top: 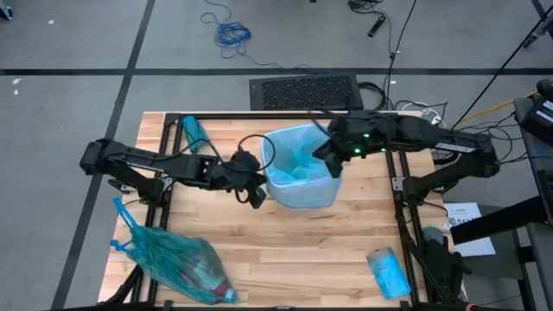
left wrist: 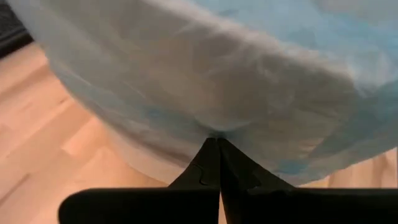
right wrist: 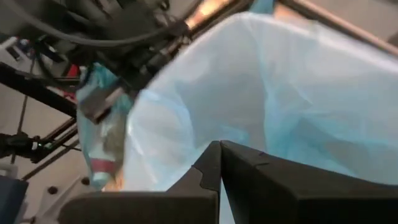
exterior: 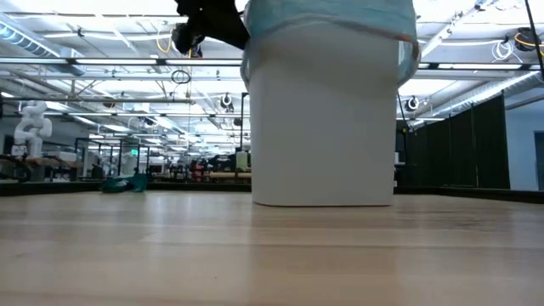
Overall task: Place trash/remove bag and relplace
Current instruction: Insert the new blue trash bag into the white trash bin
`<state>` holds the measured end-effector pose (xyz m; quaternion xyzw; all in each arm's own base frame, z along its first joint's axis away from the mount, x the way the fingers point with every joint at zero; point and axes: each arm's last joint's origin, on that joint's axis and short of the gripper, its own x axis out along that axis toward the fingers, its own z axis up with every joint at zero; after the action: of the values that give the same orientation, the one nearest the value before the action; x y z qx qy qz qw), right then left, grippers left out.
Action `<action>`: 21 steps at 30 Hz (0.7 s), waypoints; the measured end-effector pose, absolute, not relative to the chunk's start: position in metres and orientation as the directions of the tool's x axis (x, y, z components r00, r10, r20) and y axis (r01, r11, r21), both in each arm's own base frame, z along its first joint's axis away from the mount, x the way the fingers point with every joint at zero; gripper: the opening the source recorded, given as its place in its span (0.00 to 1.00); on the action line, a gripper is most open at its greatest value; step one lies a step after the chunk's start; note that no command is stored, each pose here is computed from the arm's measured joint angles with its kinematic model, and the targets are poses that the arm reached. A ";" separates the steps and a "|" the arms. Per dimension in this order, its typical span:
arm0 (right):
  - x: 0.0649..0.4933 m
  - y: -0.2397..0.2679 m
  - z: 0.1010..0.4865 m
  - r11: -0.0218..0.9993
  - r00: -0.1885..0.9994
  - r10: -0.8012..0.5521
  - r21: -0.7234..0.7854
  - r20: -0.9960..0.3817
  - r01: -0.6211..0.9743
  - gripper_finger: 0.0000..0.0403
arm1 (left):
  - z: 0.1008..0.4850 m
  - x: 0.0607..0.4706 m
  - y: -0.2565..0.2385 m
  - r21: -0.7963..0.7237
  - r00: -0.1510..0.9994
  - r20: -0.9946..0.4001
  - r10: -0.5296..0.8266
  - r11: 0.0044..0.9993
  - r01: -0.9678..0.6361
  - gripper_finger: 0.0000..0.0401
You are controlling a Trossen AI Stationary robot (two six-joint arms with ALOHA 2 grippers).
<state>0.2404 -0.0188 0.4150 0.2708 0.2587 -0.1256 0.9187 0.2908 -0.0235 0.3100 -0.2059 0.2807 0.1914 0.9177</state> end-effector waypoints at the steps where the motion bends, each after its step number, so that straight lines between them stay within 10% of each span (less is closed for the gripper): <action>1: 0.245 -0.020 0.411 0.817 0.823 -0.074 0.440 -0.563 0.374 0.00 | 0.309 0.292 -0.024 -0.272 0.770 -0.595 0.230 0.845 -0.462 0.00; 21: 0.264 -0.047 0.393 0.750 0.710 -0.077 0.429 -0.700 0.504 0.00 | 0.293 0.346 -0.013 -0.387 0.906 -0.423 -0.019 0.908 -0.161 0.00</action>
<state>0.2644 -0.0469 0.3926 0.3117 0.3421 -0.1668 0.8706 0.3457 -0.0133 0.2928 -0.2111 0.2135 0.0372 0.9531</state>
